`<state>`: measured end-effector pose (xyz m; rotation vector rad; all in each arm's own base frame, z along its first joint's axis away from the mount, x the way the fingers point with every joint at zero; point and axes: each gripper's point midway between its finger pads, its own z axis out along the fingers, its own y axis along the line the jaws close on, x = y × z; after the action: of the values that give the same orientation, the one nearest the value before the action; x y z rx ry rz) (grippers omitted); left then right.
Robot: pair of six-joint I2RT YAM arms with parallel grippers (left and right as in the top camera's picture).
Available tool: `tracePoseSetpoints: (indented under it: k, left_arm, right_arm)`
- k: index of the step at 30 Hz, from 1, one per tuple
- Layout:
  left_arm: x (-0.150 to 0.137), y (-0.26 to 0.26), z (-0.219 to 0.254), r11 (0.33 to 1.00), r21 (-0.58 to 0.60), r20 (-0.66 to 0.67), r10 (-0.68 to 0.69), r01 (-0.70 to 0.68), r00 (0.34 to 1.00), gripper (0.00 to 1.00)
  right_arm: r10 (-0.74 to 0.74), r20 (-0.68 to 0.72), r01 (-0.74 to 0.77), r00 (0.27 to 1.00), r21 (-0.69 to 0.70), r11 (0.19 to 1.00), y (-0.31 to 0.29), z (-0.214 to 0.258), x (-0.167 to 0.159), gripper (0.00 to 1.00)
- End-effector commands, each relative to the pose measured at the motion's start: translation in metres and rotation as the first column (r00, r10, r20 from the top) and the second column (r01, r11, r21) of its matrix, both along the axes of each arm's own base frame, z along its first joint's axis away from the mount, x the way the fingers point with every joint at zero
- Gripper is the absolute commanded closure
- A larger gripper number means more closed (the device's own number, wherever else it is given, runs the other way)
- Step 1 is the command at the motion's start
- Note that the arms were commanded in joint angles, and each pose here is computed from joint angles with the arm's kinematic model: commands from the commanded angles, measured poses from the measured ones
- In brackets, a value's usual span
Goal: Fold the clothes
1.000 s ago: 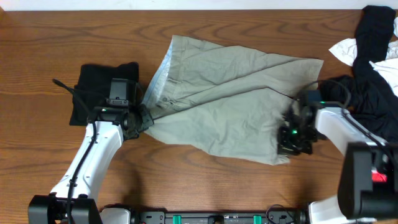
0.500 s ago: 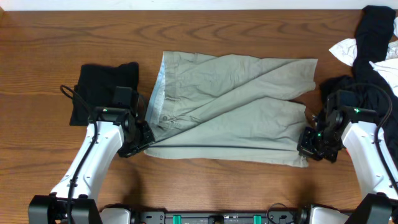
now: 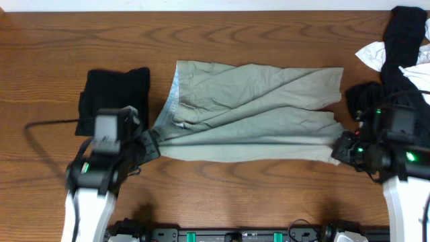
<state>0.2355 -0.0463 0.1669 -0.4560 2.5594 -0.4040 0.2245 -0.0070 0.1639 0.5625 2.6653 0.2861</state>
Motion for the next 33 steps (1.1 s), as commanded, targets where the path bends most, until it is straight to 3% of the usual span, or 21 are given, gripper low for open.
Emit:
tracePoseSetpoints:
  k: [1, 6, 16, 25, 33]
  left_arm:
    - [0.003, 0.007, 0.045, 1.0, 0.018, 0.199, 0.013, -0.017, 0.98, 0.94]
    - [-0.002, 0.008, 0.083, 1.0, -0.001, 0.376, 0.018, -0.019, 0.927, 0.94]
    - [-0.004, 0.023, 0.086, 0.995, 0.046, 0.393, 0.066, -0.091, 0.917, 0.94]
    - [0.002, 0.028, 0.09, 0.991, 0.057, 0.417, 0.088, -0.123, 0.905, 0.93]
    - [0.021, 0.029, 0.078, 0.989, 0.074, 0.373, 0.095, -0.132, 0.923, 0.93]
  right_arm:
    - [-0.04, 0.136, 0.048, 0.99, -0.057, 0.997, -0.012, 0.037, 0.004, 0.99]
    - [-0.042, 0.206, 0.059, 0.978, -0.077, 0.995, -0.014, 0.062, 0.006, 0.99]
    - [-0.076, 0.204, 0.106, 0.976, -0.139, 0.985, -0.025, 0.088, -0.008, 0.99]
    - [-0.137, 0.034, 0.14, 0.99, -0.095, 0.986, -0.02, 0.071, -0.035, 0.96]
    - [-0.05, -0.116, 0.042, 0.992, -0.067, 0.997, -0.018, 0.039, -0.005, 0.99]
